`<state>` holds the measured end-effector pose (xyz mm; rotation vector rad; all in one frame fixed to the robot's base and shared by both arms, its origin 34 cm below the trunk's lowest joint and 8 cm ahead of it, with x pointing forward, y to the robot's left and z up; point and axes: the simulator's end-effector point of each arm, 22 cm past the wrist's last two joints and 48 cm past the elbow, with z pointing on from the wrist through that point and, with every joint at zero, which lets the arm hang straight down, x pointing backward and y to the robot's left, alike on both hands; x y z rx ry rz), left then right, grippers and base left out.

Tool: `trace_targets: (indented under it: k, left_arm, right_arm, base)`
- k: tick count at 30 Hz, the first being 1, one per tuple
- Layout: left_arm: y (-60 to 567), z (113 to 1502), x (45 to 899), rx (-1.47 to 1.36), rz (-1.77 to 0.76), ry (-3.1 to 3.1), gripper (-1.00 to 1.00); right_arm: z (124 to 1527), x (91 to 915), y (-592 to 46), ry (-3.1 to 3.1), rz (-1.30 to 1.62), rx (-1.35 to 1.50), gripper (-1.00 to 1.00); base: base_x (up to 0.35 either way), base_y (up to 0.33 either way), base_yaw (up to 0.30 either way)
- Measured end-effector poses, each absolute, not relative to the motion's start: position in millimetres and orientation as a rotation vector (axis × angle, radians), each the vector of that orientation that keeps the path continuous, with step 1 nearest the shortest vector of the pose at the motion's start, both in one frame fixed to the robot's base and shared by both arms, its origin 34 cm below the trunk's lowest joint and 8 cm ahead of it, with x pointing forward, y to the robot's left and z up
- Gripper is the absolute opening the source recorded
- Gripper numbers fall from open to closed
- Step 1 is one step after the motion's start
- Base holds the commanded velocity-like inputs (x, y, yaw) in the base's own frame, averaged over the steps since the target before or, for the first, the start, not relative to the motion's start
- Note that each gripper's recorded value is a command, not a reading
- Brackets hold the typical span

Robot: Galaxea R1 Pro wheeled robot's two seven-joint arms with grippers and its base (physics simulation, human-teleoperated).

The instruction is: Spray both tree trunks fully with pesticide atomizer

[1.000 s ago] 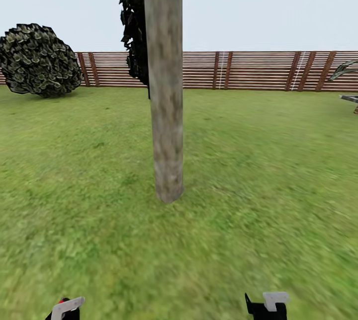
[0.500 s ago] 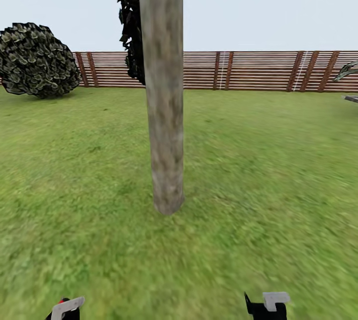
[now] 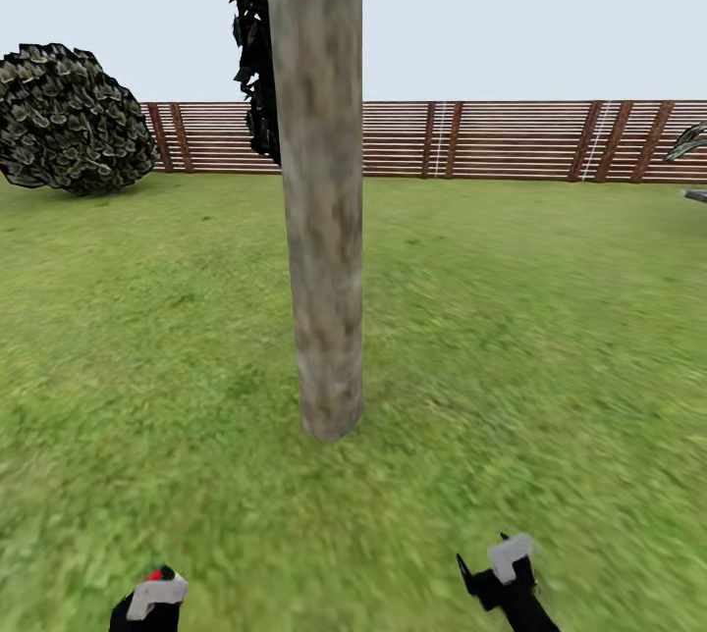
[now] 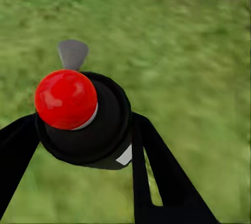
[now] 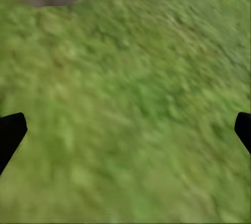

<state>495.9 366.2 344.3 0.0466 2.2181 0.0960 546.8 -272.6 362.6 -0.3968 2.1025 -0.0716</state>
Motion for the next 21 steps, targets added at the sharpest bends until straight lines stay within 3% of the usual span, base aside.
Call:
trace_targets:
  k: [8, 13, 21]
  left_arm:
    - [284, 372, 537, 0.596, -0.307, 2.204, -1.00]
    - [246, 395, 540, 0.903, -0.548, 2.185, -1.00]
    - [232, 403, 526, 1.241, -0.641, 2.172, -1.00]
  right_arm:
    - [372, 558, -180, 2.079, 0.281, -0.968, 1.00]
    - [399, 570, -146, 2.018, 0.454, -1.122, 1.00]
    - [432, 564, -112, 1.907, 0.623, -1.269, 1.00]
  base:
    - [0.001, 0.000, 0.000]
    - [0.000, 0.000, 0.000]
    - [0.000, 0.000, 0.000]
